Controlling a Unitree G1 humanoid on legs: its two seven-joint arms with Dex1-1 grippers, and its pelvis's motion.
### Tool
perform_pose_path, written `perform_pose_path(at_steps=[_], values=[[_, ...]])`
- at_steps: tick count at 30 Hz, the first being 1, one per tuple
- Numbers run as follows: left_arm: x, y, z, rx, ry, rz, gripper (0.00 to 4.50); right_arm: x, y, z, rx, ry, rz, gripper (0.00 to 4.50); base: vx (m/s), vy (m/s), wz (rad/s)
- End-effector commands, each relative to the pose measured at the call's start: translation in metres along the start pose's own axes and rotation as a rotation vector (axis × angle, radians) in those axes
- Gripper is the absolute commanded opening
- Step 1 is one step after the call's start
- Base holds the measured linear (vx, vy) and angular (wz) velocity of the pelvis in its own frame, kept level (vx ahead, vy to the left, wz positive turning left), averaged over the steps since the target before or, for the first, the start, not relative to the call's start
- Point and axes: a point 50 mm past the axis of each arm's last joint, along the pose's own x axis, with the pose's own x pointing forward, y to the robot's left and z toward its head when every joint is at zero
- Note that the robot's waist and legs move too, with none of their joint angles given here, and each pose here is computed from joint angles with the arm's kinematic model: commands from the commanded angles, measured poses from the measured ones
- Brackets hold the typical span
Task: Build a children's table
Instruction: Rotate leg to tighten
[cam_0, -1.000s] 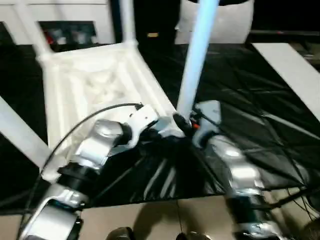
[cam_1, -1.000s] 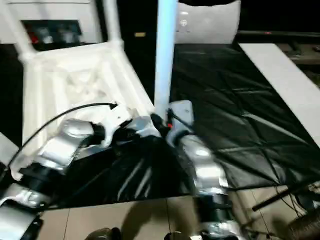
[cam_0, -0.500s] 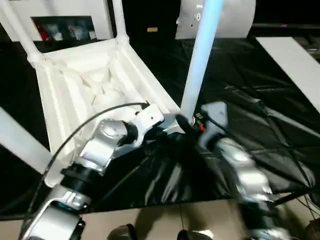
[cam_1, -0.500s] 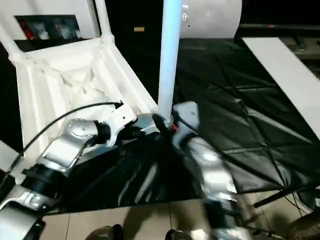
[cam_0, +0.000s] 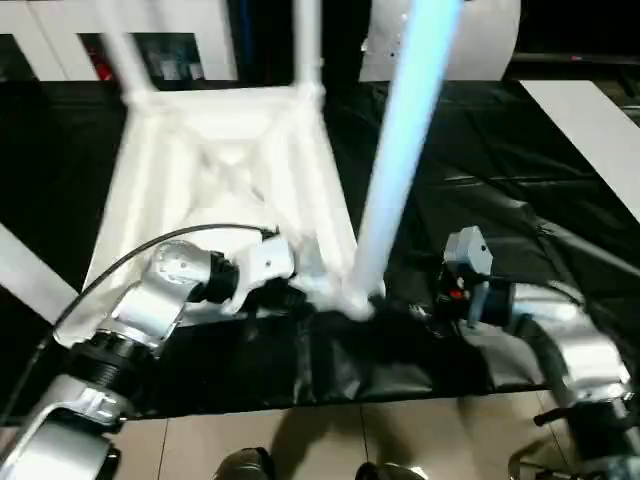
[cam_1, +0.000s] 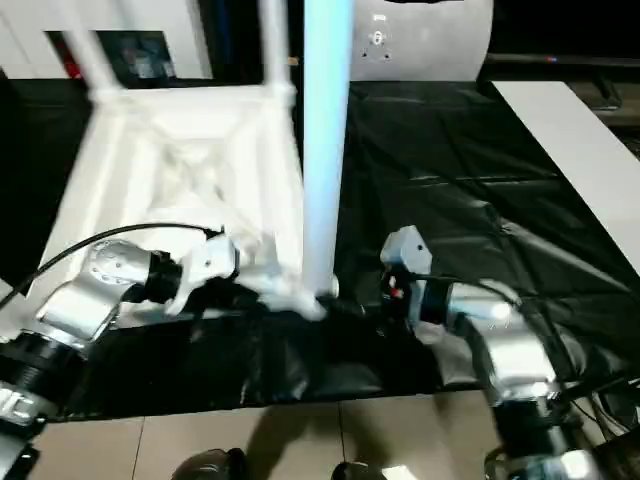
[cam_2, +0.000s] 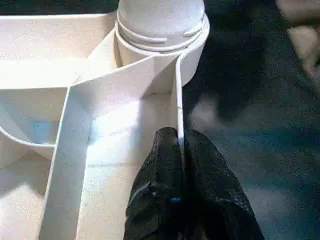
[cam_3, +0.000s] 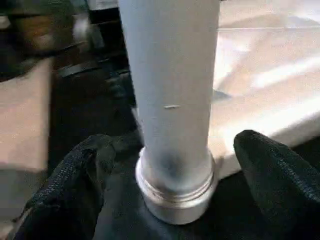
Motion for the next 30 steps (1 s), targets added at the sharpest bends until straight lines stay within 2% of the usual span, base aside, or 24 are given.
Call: perform_pose_path(at_steps=[1,3,5,10,11,17,18,20,21,30], values=[[0.012,-0.012,-0.008,0.017,0.058,-0.147,0.0,0.001,0.003,-0.001,0.016,0.009,0.091,3.82,0.0,0.0,0.0],[0.01,-0.013,-0.01,0.053,0.089,-0.191,0.0,0.004,0.003,-0.001,0.017,0.031,0.168,3.76,0.0,0.0,0.0],[0.009,-0.013,-0.01,0.075,0.106,-0.217,0.0,0.008,0.002,0.0,0.016,0.042,0.219,3.51,0.0,0.0,0.0],[0.008,-0.01,-0.01,0.102,0.133,-0.236,0.0,0.015,0.0,0.001,0.018,0.058,0.286,3.19,0.0,0.0,0.0],[0.008,-0.01,-0.01,0.102,0.132,-0.237,0.0,0.016,-0.001,0.001,0.019,0.06,0.291,3.01,0.0,0.0,0.0],[0.009,-0.01,-0.01,0.114,0.134,-0.26,0.0,0.023,-0.006,0.001,0.031,0.06,0.312,2.77,0.0,0.0,0.0],[0.009,-0.01,-0.01,0.114,0.134,-0.26,0.0,0.023,-0.006,0.001,0.031,0.06,0.312,2.56,0.0,0.0,0.0],[0.009,-0.01,-0.011,0.115,0.135,-0.268,0.0,0.027,-0.007,0.0,0.042,0.059,0.316,2.49,0.0,0.0,0.0],[0.009,-0.011,-0.012,0.116,0.138,-0.274,0.0,0.029,-0.007,-0.001,0.047,0.059,0.322,2.3,0.0,0.0,0.0],[0.008,-0.012,-0.014,0.108,0.144,-0.275,0.0,0.034,-0.003,-0.005,0.085,0.053,0.366,1.97,0.0,0.0,0.0]])
